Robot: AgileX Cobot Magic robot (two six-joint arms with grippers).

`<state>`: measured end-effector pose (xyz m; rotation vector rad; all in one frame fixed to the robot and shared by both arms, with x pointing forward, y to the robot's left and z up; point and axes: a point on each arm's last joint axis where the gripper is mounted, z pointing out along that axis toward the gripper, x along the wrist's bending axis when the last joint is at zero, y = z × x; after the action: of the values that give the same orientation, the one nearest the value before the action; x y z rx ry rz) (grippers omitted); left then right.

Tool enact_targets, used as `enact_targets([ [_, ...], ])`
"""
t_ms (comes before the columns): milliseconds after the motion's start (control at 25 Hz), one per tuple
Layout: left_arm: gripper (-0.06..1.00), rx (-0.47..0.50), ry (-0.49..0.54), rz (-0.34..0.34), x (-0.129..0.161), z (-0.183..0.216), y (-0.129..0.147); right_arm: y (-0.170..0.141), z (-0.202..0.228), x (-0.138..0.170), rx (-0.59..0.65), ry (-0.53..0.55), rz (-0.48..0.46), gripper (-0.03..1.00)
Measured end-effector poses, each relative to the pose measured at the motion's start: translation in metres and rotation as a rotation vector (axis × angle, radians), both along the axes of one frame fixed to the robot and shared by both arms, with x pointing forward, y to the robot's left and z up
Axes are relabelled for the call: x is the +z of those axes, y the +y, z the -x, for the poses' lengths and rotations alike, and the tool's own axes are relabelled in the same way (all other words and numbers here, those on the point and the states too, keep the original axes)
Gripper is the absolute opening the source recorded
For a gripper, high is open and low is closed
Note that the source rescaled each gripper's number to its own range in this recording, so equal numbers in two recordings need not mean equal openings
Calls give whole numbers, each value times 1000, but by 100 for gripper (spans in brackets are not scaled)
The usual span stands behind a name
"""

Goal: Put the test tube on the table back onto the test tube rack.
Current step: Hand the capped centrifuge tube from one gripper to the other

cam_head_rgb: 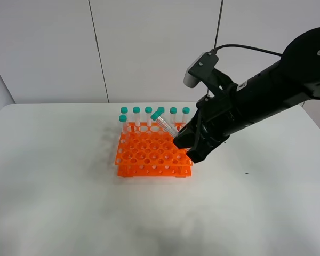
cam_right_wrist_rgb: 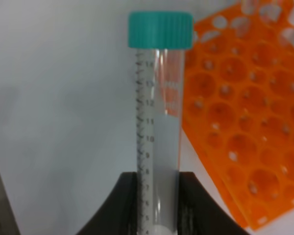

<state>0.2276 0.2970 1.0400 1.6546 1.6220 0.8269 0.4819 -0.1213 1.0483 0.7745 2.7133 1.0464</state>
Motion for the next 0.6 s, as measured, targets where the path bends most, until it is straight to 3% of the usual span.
enact_targets([
  [120,100,5,-58,13,10,1,0,4,1,2,14,9,-55,4],
  [320,100,-40,-159,126,62,-21,-9,7,1,4,16,15,-99,4],
  [440,100,-89,-140,164,81,-57,-14,7,1,4,14,15,-102,4],
  [600,100,-159,-40,261,80,-117,-23,7,1,5,12,15,-105,4],
])
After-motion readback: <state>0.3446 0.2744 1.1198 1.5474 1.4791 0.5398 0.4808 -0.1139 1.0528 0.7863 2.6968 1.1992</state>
